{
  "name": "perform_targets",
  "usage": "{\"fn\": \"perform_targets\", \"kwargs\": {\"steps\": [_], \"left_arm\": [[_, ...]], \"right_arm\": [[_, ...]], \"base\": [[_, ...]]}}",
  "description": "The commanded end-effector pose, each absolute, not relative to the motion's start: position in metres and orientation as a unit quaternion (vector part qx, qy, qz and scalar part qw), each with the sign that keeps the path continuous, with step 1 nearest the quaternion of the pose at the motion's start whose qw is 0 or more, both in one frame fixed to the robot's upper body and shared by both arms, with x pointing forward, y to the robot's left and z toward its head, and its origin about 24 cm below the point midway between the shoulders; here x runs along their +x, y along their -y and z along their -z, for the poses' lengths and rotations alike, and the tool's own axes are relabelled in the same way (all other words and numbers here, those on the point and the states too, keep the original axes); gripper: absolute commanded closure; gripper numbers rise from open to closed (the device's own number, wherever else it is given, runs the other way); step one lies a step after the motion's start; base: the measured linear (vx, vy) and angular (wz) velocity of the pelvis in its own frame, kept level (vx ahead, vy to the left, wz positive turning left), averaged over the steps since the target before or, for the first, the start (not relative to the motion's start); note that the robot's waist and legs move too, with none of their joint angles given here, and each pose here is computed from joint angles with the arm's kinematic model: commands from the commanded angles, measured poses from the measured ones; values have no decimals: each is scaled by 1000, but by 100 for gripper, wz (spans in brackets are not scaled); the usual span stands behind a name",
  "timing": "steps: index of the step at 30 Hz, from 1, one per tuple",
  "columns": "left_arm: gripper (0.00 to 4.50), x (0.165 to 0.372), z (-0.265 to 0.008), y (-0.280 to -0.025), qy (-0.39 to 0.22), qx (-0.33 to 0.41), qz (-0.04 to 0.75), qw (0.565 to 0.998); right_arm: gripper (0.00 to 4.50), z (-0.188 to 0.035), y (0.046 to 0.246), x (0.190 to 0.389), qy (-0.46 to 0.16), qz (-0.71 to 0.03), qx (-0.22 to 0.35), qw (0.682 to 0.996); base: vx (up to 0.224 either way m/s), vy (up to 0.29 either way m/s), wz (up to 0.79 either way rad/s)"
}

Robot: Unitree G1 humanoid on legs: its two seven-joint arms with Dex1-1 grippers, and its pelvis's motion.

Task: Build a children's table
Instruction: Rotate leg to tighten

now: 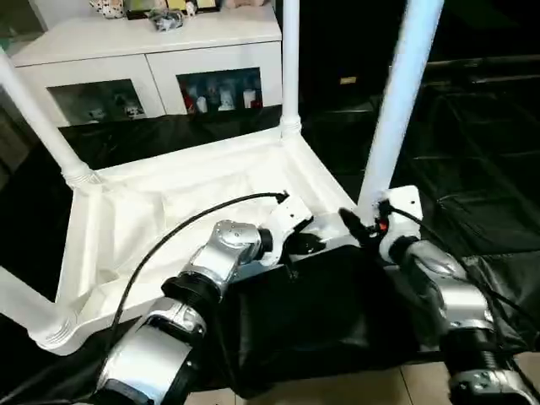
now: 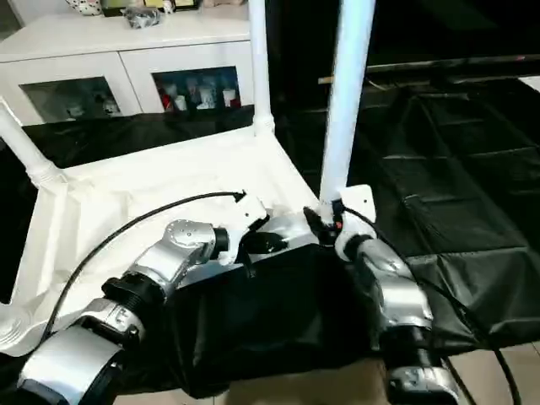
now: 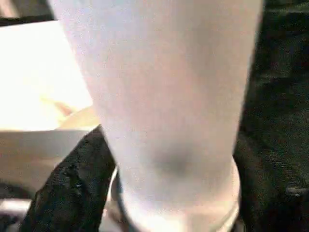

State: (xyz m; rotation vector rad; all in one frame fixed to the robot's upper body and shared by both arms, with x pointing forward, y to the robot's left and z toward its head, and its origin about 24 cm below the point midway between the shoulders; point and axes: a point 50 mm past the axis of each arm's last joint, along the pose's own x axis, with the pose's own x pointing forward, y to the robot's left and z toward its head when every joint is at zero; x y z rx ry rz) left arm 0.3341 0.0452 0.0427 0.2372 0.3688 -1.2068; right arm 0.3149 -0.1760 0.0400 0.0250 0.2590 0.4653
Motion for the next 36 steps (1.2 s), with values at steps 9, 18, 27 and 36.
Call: {"fn": "perform_targets", "kwargs": {"steps": [9, 18, 27, 36], "left_arm": [[450, 319, -58, -56, -135, 86, 675, 720], [450, 315, -59, -82, -161, 86, 699, 691], [450, 316, -60, -78, -154, 82, 685, 707], [450, 338, -60, -52, -130, 86, 563, 812]], "right_arm": [[63, -40, 164, 284, -160, -461, -36, 872], [95, -49, 179, 276, -162, -516, -56, 839], [170, -44, 167, 272, -160, -522, -28, 837], [176, -17, 161, 298, -186, -314, -20, 931]], "base": [[0, 0, 0], [0, 0, 0], [0, 0, 0], [0, 0, 0]]}}
